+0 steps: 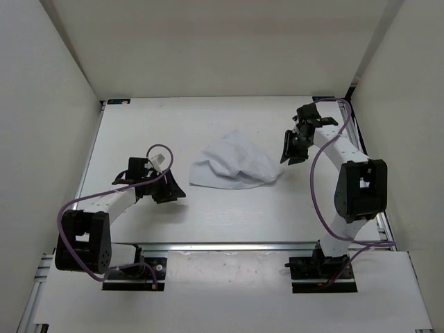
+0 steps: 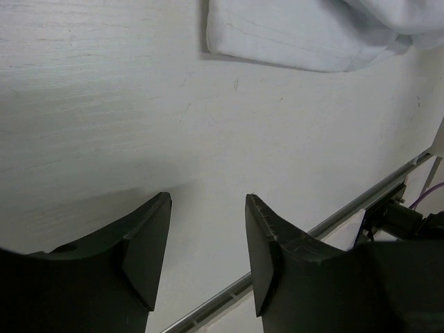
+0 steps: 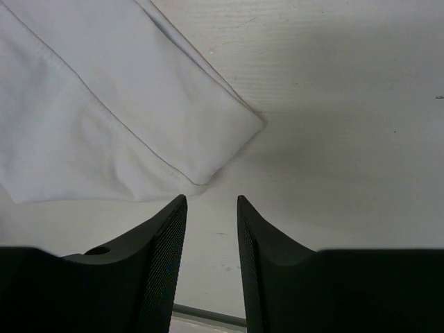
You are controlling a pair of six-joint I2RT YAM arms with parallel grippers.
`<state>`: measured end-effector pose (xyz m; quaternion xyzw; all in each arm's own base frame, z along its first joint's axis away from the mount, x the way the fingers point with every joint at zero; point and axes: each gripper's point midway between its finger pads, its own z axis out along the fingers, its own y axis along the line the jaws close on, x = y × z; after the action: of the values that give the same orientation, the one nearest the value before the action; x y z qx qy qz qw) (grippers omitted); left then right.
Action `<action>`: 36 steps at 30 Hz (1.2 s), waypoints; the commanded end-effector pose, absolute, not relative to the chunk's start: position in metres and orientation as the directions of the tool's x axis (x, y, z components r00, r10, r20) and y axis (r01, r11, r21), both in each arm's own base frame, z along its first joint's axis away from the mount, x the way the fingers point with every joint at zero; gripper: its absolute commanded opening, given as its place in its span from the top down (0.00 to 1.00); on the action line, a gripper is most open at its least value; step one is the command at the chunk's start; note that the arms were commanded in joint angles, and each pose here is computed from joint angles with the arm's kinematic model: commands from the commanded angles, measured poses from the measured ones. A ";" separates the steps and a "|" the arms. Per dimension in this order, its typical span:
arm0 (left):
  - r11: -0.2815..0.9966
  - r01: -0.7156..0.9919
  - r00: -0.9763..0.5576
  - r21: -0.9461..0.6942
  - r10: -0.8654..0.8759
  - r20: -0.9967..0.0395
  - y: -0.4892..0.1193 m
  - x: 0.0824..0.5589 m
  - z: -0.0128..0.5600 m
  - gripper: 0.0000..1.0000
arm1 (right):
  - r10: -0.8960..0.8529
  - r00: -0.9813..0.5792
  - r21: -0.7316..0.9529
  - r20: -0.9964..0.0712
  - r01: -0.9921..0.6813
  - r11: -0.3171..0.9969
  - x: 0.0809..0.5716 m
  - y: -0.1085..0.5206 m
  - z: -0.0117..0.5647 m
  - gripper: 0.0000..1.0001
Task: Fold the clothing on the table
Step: Flatten the skirt out
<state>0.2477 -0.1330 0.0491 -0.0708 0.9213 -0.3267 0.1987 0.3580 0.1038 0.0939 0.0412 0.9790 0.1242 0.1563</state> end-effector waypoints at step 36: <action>0.767 0.056 -0.913 -0.639 -0.219 -0.343 -0.134 0.248 0.053 0.44 | 0.705 -0.697 0.540 -0.130 0.547 0.640 0.348 0.106 0.045 0.61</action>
<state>0.2423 -0.1309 0.0419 -0.0553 0.9265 -0.3229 0.1851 0.3313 0.1003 0.0457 0.3512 0.8931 0.2331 0.1574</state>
